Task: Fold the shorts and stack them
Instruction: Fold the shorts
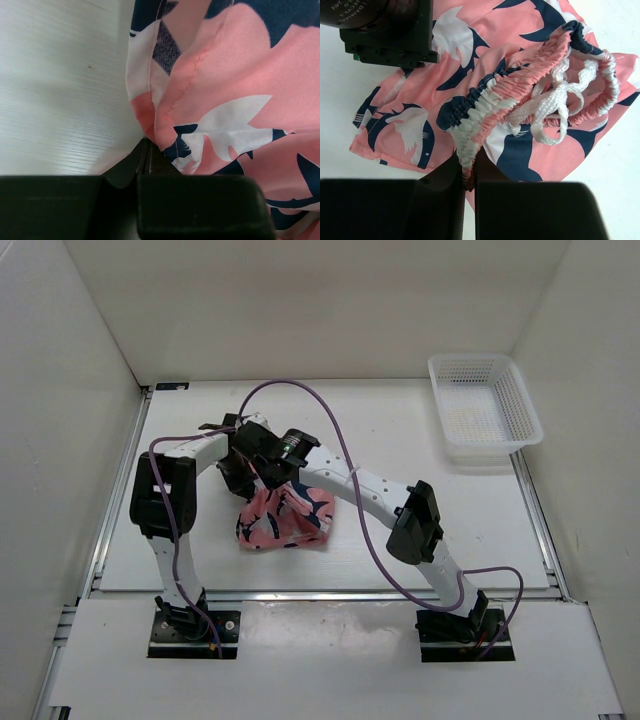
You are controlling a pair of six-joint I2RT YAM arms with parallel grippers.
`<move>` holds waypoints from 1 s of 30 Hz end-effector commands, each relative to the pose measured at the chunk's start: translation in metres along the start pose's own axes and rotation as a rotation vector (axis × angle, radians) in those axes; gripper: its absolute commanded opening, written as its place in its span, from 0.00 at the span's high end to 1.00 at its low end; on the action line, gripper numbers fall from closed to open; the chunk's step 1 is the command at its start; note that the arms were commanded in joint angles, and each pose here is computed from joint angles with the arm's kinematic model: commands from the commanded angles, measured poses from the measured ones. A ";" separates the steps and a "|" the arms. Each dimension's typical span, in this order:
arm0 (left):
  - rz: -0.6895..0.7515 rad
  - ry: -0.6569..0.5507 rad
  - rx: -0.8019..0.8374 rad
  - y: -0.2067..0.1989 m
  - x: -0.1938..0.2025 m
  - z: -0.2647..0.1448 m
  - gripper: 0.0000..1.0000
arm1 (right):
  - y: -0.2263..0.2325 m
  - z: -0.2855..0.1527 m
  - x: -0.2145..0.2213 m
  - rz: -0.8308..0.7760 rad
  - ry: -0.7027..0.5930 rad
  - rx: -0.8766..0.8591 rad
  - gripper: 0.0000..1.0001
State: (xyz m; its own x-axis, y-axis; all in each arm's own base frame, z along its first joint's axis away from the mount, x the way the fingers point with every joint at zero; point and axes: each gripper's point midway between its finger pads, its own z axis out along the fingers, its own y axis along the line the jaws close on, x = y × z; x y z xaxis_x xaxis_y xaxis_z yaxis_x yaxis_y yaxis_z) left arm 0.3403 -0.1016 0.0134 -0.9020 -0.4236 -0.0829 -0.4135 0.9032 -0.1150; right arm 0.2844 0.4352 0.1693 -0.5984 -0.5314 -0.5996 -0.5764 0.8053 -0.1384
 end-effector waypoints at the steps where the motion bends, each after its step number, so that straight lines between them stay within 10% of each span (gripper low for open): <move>1: 0.005 -0.049 0.038 0.003 -0.010 -0.015 0.90 | 0.010 -0.021 -0.041 0.047 -0.140 -0.065 1.00; 17: -0.018 -0.075 0.030 0.026 -0.020 -0.029 0.90 | -0.099 -0.096 -0.038 0.234 -0.285 0.273 1.00; 30: 0.085 -0.181 0.141 -0.018 -0.033 -0.097 0.90 | -0.200 -0.081 0.082 0.398 -0.106 0.337 1.00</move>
State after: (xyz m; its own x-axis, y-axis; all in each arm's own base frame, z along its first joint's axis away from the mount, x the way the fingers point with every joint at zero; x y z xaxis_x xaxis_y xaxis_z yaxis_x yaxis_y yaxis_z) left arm 0.3424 -0.0719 0.0393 -0.9012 -0.4192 -0.1098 -0.4070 0.9058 -0.1179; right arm 0.3142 0.2042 0.2238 -0.6582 -0.1683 -0.7338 -0.0584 0.9832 -0.1732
